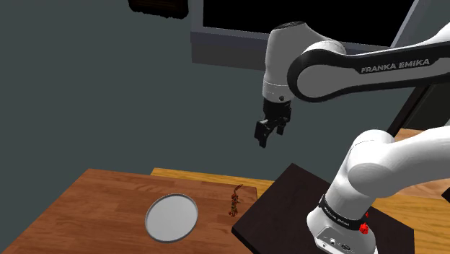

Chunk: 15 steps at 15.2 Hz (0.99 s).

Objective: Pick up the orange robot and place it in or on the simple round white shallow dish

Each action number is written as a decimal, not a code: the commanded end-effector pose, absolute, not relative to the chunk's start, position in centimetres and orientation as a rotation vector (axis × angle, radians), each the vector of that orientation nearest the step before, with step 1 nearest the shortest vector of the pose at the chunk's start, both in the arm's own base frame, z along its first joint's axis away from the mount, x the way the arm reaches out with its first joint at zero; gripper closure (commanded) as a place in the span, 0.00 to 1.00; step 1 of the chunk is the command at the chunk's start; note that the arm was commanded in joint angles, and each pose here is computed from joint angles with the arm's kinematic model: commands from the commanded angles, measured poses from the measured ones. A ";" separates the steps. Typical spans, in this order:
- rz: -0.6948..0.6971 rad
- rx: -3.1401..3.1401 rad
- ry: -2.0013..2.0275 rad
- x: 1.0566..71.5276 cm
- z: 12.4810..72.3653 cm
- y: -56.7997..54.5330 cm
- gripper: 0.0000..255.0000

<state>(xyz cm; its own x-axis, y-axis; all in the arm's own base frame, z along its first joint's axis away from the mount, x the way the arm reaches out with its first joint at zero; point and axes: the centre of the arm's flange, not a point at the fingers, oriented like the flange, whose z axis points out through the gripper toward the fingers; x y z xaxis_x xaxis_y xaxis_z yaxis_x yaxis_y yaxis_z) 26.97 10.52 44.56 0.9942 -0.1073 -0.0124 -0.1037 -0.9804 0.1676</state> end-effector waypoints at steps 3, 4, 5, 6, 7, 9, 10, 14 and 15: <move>-0.005 2.956 -0.237 27.1 40.1 13.6 0.00; 0.001 2.952 -0.256 27.1 39.0 14.3 0.00; 0.007 2.947 -0.274 27.1 37.8 15.1 0.00; 0.013 2.943 -0.293 27.2 36.7 15.8 0.00; 0.019 2.939 -0.311 27.2 35.6 16.6 0.00; 0.031 2.930 -0.348 27.3 33.3 18.0 0.00; 0.037 2.925 -0.366 27.4 32.2 18.8 0.00; 0.061 2.905 -0.439 27.9 27.7 21.6 0.00; 0.067 2.899 -0.457 28.1 26.5 22.3 0.00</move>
<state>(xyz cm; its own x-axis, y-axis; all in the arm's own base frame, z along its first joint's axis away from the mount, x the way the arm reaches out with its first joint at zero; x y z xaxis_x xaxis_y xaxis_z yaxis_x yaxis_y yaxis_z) 28.03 21.40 27.77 0.9555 -0.2861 0.0714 -0.2947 -0.9345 0.1996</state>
